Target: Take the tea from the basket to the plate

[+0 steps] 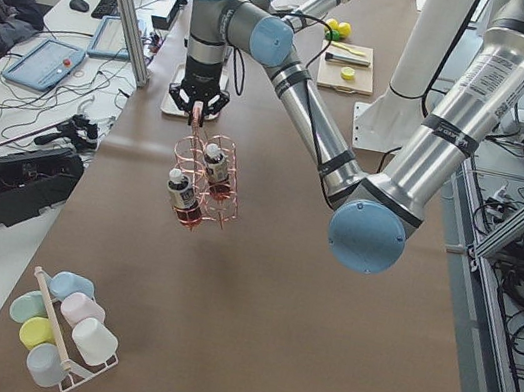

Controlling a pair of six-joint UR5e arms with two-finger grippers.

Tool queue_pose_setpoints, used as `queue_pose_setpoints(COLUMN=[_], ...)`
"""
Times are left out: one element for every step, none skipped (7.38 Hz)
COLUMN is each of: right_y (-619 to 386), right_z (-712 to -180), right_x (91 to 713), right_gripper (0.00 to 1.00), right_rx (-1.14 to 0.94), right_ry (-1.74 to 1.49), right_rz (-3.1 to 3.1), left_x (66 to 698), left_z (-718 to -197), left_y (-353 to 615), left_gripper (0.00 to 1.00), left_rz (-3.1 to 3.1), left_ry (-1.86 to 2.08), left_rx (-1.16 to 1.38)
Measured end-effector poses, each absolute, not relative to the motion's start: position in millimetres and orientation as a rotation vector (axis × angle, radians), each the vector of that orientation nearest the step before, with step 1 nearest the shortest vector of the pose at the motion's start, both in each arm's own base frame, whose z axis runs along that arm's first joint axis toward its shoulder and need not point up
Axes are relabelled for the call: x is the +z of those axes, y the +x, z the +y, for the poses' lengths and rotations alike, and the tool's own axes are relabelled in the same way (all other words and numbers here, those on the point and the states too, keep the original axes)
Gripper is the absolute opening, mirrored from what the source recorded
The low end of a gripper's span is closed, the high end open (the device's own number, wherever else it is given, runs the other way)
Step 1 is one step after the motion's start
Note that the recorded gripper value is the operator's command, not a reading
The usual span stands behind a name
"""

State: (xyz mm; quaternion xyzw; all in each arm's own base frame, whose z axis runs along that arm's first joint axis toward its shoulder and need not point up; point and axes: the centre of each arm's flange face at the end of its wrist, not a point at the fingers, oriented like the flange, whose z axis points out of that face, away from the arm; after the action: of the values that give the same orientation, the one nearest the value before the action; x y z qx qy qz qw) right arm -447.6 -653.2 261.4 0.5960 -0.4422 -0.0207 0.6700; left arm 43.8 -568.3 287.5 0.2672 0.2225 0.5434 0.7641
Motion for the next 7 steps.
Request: queue_pose_setpoints(right_y=[-450, -453, -458, -463, -466, -468, -468], right_z=[-653, -652, -650, -646, -644, -643, -643], right_x=[267, 264, 261, 261, 262, 263, 263], right_gripper=[0.00, 0.00, 0.00, 0.00, 0.00, 0.00, 0.00], right_rx=[-0.045, -0.044, -0.047, -0.050, -0.051, -0.052, -0.052], right_ry=[1.346, 1.352, 1.352, 1.351, 1.350, 1.350, 1.351], right_rz=[-0.998, -1.005, -1.011, -1.012, -1.011, -1.009, -1.008], left_x=[305, 319, 335, 353, 372, 390, 401], left_z=[-581, -592, -602, -612, -622, -631, -638], left_y=[31, 21, 15, 11, 9, 6, 3], left_gripper=[0.00, 0.00, 0.00, 0.00, 0.00, 0.00, 0.00], left_rz=[0.461, 0.440, 0.426, 0.414, 0.402, 0.389, 0.372], left_ry=[0.592, 0.608, 0.616, 0.630, 0.647, 0.661, 0.673], left_rx=[1.228, 1.274, 1.320, 1.362, 1.395, 1.423, 1.449])
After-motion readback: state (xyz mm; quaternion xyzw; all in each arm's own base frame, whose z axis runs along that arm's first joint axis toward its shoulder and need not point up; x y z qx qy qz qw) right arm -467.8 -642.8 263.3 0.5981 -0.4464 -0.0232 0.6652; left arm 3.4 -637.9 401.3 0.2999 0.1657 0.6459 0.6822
